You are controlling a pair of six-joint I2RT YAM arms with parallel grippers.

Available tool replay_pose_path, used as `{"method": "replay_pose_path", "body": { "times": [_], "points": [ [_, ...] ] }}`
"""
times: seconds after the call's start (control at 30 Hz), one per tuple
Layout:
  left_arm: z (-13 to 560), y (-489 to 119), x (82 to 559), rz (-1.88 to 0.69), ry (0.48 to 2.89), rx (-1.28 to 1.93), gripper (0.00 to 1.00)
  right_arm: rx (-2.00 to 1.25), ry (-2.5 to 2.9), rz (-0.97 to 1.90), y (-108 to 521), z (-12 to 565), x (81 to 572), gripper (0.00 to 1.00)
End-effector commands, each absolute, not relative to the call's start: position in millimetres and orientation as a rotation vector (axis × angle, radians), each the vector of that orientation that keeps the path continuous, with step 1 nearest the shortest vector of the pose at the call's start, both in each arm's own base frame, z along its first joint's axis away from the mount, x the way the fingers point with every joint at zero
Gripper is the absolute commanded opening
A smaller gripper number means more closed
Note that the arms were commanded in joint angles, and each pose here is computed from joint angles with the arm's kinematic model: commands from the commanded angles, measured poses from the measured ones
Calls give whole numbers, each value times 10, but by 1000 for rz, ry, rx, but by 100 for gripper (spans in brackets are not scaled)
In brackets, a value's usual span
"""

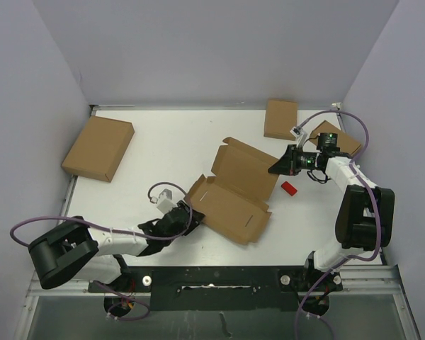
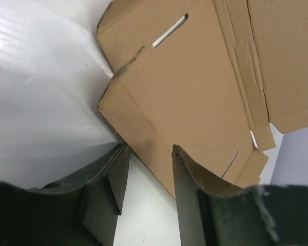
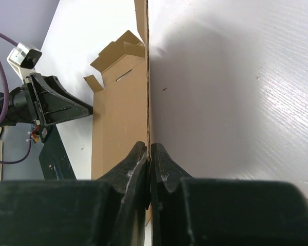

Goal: Fold the paper box

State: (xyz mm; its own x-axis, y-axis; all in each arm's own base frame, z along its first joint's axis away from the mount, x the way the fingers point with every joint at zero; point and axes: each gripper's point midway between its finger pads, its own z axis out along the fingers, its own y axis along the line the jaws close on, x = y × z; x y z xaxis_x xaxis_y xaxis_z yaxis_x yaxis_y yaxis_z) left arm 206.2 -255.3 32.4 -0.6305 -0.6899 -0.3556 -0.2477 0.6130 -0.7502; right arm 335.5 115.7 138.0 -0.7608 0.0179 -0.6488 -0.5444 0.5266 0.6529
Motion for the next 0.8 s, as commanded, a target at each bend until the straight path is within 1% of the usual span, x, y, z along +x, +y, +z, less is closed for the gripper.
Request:
{"method": "replay_pose_path", "body": {
  "times": [0.0, 0.17, 0.23, 0.37, 0.47, 0.57, 0.77],
  "points": [
    [487, -2663, 2157, -856, 2191, -718, 36, -468, 2103, 1231, 1184, 1481, 3363, 0],
    [548, -2677, 2184, -829, 2194, -682, 31, -472, 2098, 1237, 1190, 1491, 3353, 0],
    [575, -2685, 2201, -818, 2193, -666, 28, -474, 2097, 1238, 1192, 1488, 3348, 0],
    [638, -2724, 2228, -812, 2192, -634, 28, -475, 2095, 1238, 1193, 1493, 3341, 0],
    [691, -2710, 2193, -818, 2202, -624, 30, -476, 2097, 1230, 1186, 1492, 3341, 0],
    [620, -2585, 2086, -784, 2246, -712, 34, -475, 2097, 1229, 1181, 1484, 3344, 0],
    [504, -2503, 1985, -812, 2258, -845, 38, -471, 2100, 1233, 1179, 1476, 3345, 0]
  ]
}}
